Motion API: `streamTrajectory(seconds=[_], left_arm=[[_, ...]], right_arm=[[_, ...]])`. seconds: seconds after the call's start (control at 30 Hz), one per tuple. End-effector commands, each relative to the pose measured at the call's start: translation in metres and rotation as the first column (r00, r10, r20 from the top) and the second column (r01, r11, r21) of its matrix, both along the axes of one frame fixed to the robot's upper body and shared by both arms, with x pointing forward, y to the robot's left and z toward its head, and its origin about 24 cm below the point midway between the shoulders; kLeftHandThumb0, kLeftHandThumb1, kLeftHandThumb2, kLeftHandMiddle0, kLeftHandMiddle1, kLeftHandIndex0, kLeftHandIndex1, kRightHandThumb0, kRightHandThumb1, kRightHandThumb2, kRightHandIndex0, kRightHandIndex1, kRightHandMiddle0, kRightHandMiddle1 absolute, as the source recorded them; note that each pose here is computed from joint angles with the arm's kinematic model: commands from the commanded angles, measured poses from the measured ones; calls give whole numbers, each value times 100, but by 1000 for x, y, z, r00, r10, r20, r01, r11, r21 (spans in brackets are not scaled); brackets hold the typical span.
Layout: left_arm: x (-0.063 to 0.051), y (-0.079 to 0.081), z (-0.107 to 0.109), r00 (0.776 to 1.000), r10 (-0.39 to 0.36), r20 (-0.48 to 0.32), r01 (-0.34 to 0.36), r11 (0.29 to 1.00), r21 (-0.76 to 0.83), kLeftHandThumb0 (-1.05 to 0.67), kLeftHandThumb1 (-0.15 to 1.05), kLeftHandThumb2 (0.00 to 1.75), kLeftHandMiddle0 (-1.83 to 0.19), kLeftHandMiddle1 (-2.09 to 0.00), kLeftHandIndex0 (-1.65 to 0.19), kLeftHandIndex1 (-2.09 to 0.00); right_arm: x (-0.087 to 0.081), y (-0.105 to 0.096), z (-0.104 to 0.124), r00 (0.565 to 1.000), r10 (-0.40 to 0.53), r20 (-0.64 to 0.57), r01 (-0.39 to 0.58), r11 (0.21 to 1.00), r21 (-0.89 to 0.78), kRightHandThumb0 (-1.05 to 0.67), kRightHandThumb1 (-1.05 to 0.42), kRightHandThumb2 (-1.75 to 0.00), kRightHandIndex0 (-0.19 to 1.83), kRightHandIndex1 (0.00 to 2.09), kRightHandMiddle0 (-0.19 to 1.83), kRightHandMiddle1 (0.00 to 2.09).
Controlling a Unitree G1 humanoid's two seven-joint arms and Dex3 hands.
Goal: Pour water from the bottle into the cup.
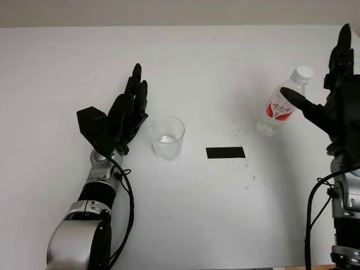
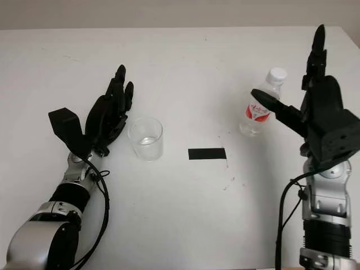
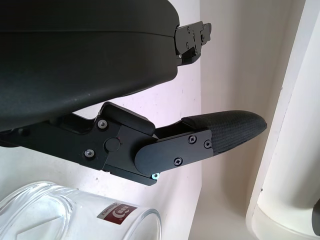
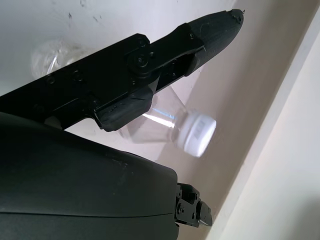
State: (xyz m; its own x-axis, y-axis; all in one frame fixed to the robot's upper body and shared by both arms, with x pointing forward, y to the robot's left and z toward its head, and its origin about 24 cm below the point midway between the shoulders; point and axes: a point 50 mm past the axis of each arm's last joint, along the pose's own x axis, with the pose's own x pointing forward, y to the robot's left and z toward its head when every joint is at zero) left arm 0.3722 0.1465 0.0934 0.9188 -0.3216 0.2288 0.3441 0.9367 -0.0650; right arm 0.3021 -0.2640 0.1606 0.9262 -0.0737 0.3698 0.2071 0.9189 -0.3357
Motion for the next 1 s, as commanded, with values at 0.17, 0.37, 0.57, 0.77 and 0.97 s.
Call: streamTrajectory(seconds=[0.17,0.37,0.57,0.77,0.97], left_arm=[[-2,4,-7,999,-6,-32,6,1000,10,-87,105,66,19,0,19,0],[-2,4,-7,1000,-8,-30,9,1000,10,-86,105,66,19,0,19,0],[-2,7,-6,1000,-1,-32,1,1000,14,-85,105,67,19,0,19,0],[-2,10,-6,999,1,-33,0,1000,16,-86,105,68,19,0,19,0],[-2,11,-5,1000,5,-29,-4,1000,17,-85,105,67,19,0,19,0]], right_arm=[[0,2,-13,999,31,-21,-30,998,48,-94,-89,-5,-19,0,-19,0],[1,-3,-26,998,-14,-64,18,998,53,-91,-89,-5,-19,0,-19,0],[6,-16,-42,993,-54,-103,68,988,137,-84,-89,-6,-19,0,-19,0],[12,-25,-56,985,-90,-151,113,981,159,-87,-90,-6,-19,0,-19,0],[21,-26,-63,979,-97,-179,121,984,128,-86,-91,-6,-19,0,-19,0]])
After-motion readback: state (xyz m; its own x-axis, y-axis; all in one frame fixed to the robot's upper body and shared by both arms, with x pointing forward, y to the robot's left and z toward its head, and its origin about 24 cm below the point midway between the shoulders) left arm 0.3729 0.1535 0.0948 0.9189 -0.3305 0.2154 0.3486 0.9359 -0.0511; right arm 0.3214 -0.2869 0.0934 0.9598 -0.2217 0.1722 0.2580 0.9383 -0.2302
